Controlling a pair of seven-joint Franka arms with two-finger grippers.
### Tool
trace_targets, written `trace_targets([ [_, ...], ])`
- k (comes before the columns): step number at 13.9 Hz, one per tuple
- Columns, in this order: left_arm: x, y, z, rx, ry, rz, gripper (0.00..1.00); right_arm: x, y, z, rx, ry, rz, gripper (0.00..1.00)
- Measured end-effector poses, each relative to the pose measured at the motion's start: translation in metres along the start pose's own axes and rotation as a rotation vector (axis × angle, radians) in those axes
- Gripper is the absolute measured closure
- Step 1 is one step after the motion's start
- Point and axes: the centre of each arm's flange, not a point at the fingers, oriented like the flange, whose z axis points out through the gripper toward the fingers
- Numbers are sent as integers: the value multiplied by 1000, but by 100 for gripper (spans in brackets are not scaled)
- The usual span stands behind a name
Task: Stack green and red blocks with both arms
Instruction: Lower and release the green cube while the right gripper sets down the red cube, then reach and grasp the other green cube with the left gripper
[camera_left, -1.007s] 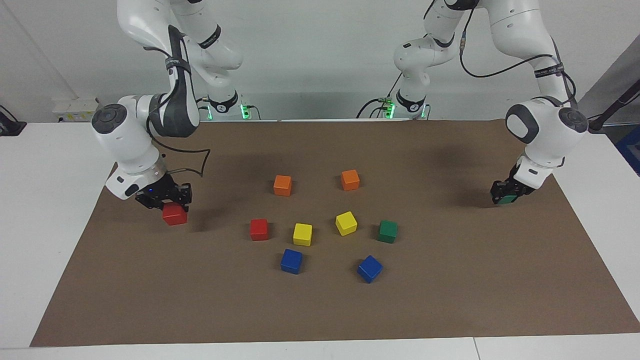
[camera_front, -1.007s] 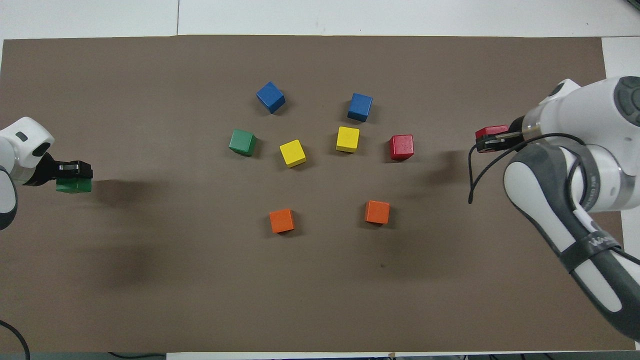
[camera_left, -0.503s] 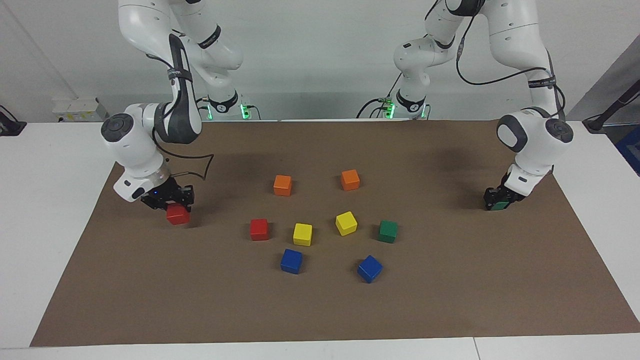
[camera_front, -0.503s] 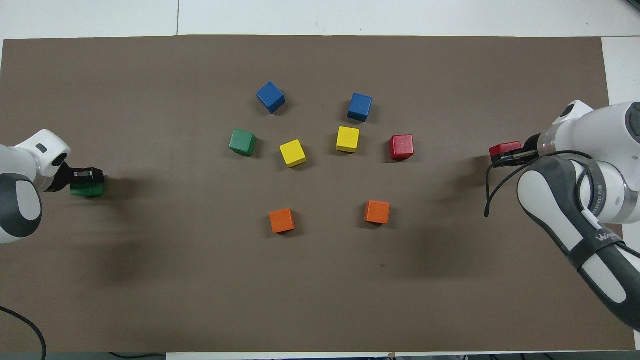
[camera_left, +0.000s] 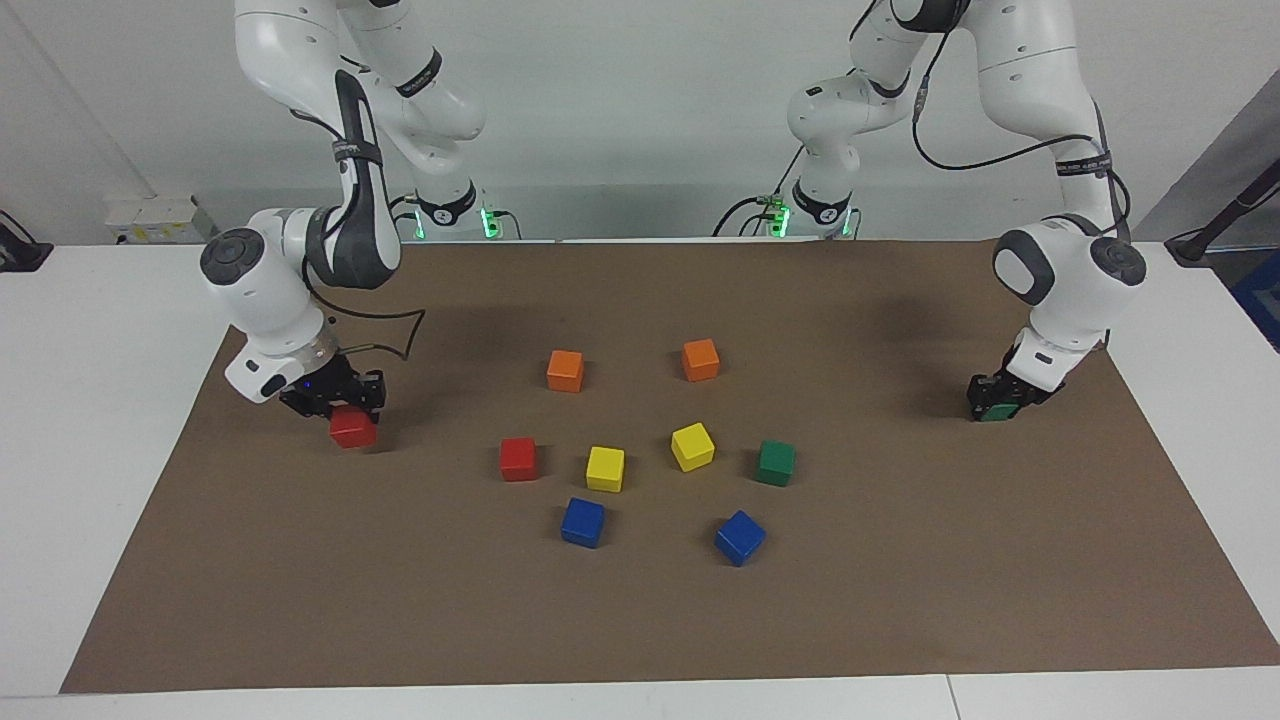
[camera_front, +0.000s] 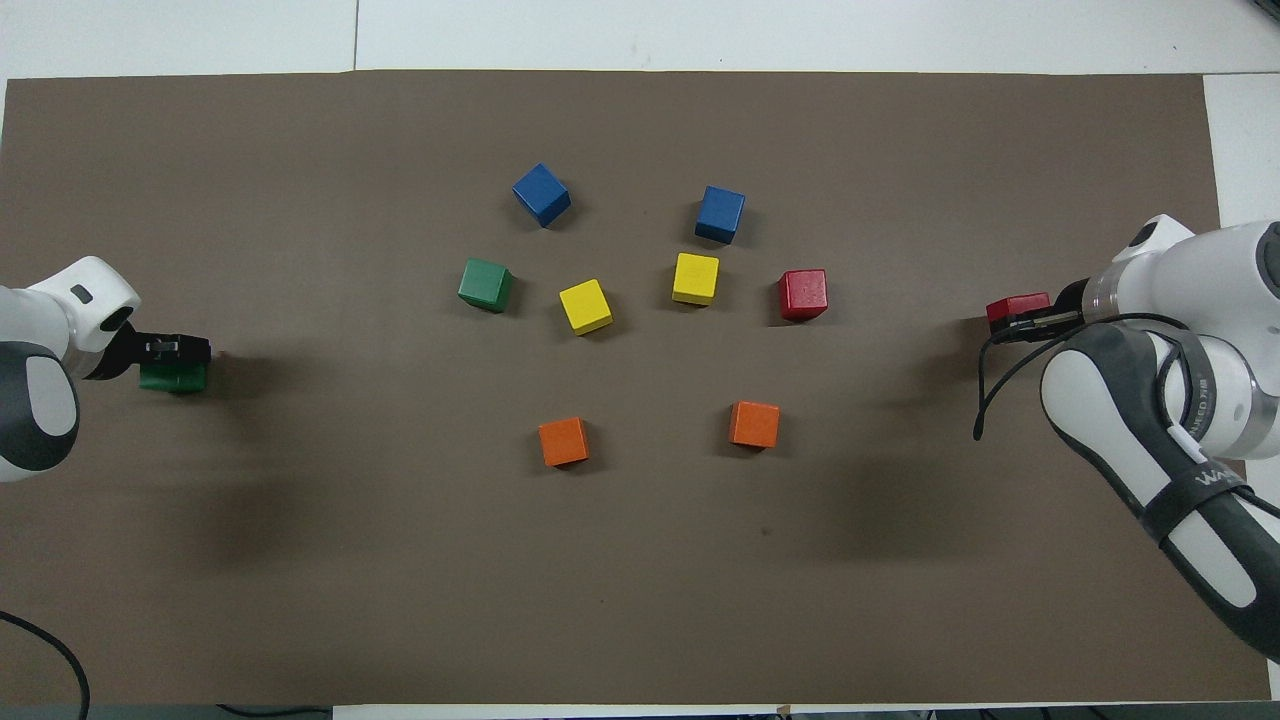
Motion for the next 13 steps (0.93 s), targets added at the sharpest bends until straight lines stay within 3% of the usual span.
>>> trace_targets([
  [1, 9, 0, -13, -3, -6, 7, 4, -1, 0, 1, -6, -1, -6, 45],
  [2, 22, 0, -34, -5, -6, 16, 0, -1, 1, 2, -23, 2, -18, 45],
  [5, 60, 36, -94, -13, 5, -18, 0, -5, 2, 8, -50, 7, -16, 45],
  [8, 90, 156, -119, -34, 40, -134, 0, -11, 6, 16, -51, 8, -2, 45],
  [13, 97, 286, -115, -110, 71, -34, 0, -20, 16, 26, -49, 6, 17, 45],
])
